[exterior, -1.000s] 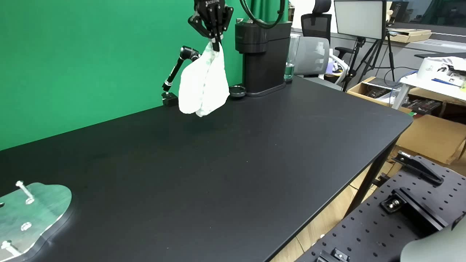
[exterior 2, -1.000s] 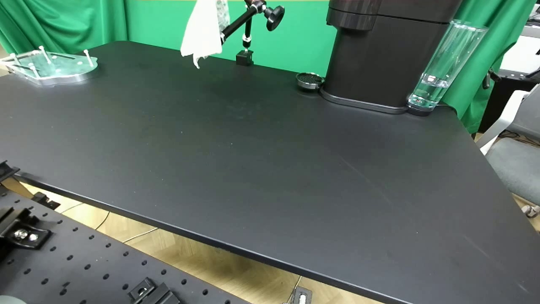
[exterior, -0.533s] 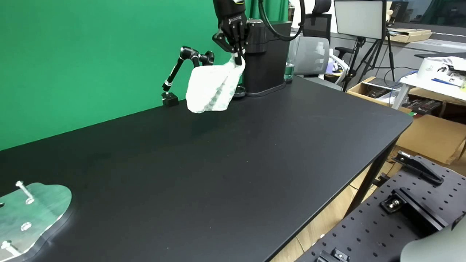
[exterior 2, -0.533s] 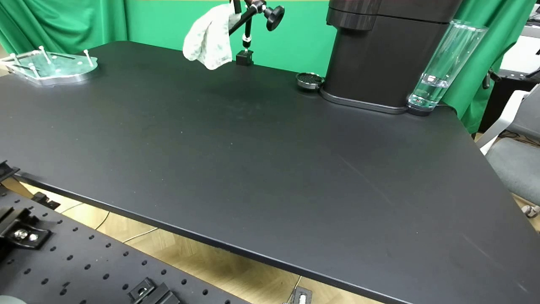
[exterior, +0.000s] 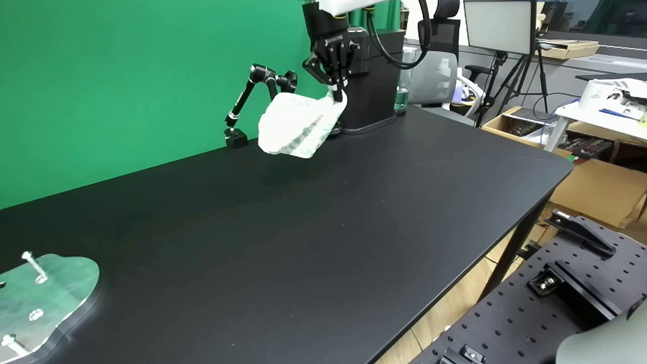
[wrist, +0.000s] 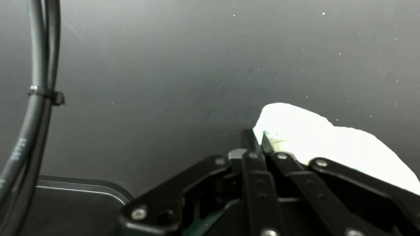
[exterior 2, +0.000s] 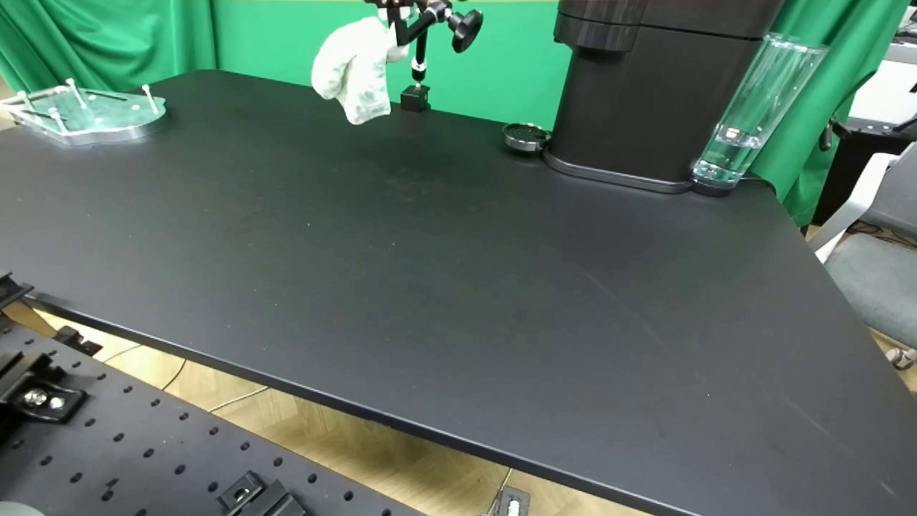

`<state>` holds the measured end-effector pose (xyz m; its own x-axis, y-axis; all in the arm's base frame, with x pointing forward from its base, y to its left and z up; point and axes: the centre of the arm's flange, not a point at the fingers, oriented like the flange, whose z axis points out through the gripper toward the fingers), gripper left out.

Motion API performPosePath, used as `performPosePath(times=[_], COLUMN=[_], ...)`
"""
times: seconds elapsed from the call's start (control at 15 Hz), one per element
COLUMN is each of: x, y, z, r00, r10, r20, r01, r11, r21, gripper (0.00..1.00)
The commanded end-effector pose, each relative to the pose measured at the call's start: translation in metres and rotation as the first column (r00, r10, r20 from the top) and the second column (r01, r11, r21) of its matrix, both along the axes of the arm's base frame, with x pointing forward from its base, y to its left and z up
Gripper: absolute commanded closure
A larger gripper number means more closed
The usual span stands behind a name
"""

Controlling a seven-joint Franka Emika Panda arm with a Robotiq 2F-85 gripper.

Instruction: Hang the white cloth on the black stand

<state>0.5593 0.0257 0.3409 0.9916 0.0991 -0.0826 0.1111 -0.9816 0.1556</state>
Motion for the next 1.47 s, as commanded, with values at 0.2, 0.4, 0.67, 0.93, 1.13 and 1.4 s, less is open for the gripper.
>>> performPosePath(times=[0.2,0.4,0.67,0.93,1.13,1.4], x=[0.003,0.011,0.026,0.041,0.046,0.045], y=[0.016,0.025,0.035,0.05,0.069,0.103], z=[-0.004,-0.005,-0.004,0.007,0.027,0.061], r00=[0.997,0.995,0.988,0.978,0.97,0.959], r10=[-0.067,-0.074,-0.088,-0.098,-0.095,-0.084], r20=[0.026,0.068,0.127,0.182,0.222,0.27], r01=[0.065,0.067,0.073,0.072,0.058,0.035], r11=[0.995,0.993,0.99,0.986,0.984,0.983], r21=[0.078,0.099,0.122,0.148,0.167,0.181], gripper=[1.0,1.0,1.0,1.0,1.0,1.0])
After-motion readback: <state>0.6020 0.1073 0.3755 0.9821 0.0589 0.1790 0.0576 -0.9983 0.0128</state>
